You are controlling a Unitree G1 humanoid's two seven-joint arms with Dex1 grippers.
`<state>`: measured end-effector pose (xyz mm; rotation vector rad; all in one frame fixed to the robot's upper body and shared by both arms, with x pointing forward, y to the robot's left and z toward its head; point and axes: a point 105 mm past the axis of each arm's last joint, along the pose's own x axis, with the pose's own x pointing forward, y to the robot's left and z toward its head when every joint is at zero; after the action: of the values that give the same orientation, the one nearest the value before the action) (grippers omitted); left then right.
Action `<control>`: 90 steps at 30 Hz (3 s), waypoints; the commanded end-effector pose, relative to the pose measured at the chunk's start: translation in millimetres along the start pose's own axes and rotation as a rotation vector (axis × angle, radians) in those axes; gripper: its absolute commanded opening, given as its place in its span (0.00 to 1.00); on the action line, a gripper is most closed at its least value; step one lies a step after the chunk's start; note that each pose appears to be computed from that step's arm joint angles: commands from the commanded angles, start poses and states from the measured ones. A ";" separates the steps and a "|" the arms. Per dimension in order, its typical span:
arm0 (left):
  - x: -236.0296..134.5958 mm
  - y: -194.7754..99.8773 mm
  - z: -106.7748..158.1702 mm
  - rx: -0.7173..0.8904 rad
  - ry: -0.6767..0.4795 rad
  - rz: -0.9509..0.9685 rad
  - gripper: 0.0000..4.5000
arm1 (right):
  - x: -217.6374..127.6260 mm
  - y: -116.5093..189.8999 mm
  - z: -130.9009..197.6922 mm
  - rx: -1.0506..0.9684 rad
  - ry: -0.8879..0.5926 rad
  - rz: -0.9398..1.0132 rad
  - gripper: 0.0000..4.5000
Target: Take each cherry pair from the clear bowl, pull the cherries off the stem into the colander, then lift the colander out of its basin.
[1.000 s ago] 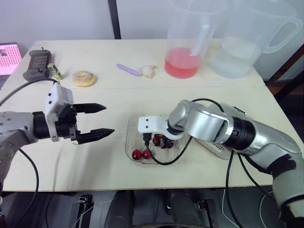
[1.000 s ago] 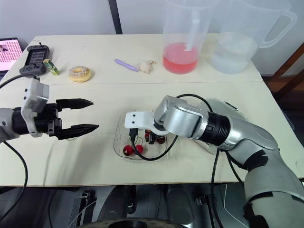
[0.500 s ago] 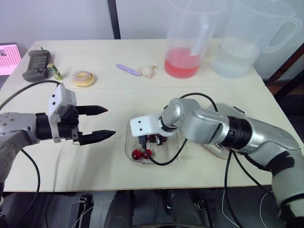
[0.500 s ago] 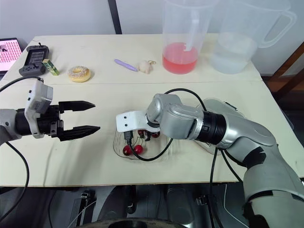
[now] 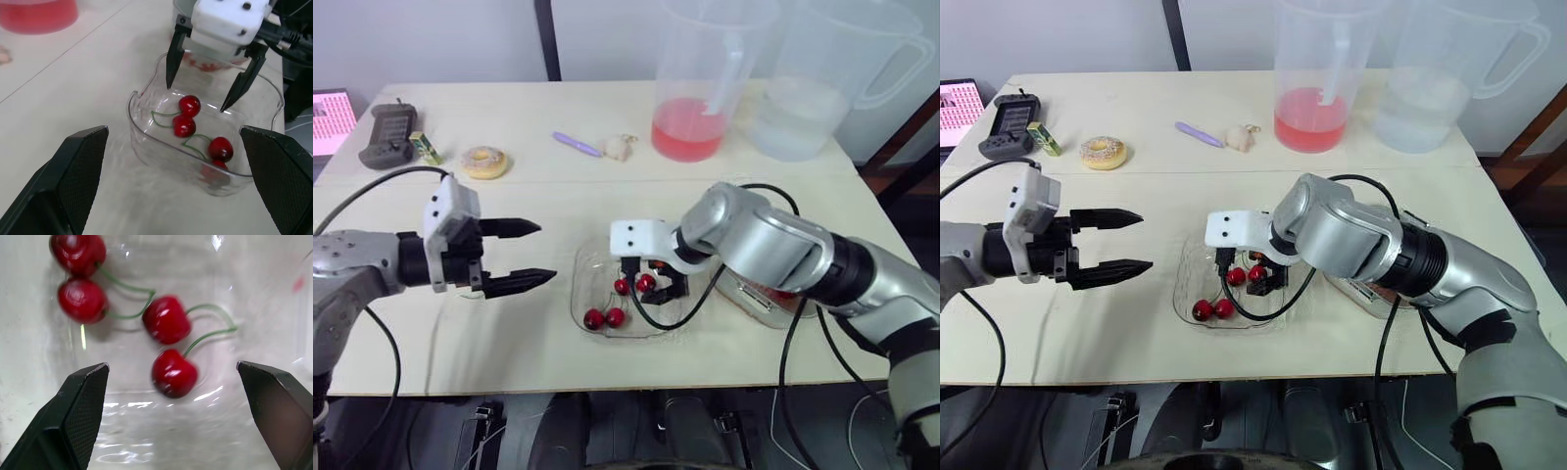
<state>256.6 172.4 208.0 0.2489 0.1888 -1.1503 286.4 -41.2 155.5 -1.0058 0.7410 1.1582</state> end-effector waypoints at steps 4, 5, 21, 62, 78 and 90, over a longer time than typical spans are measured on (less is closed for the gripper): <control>1.1 5.4 9.3 0.073 -0.015 0.009 1.00 | -2.6 -4.8 7.2 0.018 -0.001 -0.055 1.00; 1.1 5.8 9.3 0.073 -0.015 0.009 1.00 | -1.2 -5.3 6.2 0.022 0.005 -0.057 1.00; -0.4 2.4 7.7 0.070 -0.010 0.001 1.00 | 25.7 1.4 -8.4 0.072 0.065 -0.044 1.00; 3.7 2.1 5.6 0.077 -0.006 -0.008 1.00 | 9.2 -18.3 40.7 0.073 -0.117 -0.116 1.00; 6.9 4.6 5.6 0.084 -0.012 -0.004 1.00 | -10.1 -27.3 42.3 -0.470 -0.132 -0.150 1.00; 0.6 3.1 2.5 0.066 -0.022 0.032 1.00 | 0.3 -36.7 30.9 -0.732 -0.029 -0.120 1.00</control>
<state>263.4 174.5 198.8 0.2725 0.1812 -1.1248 322.3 -19.6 169.5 -1.5557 0.2659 1.3634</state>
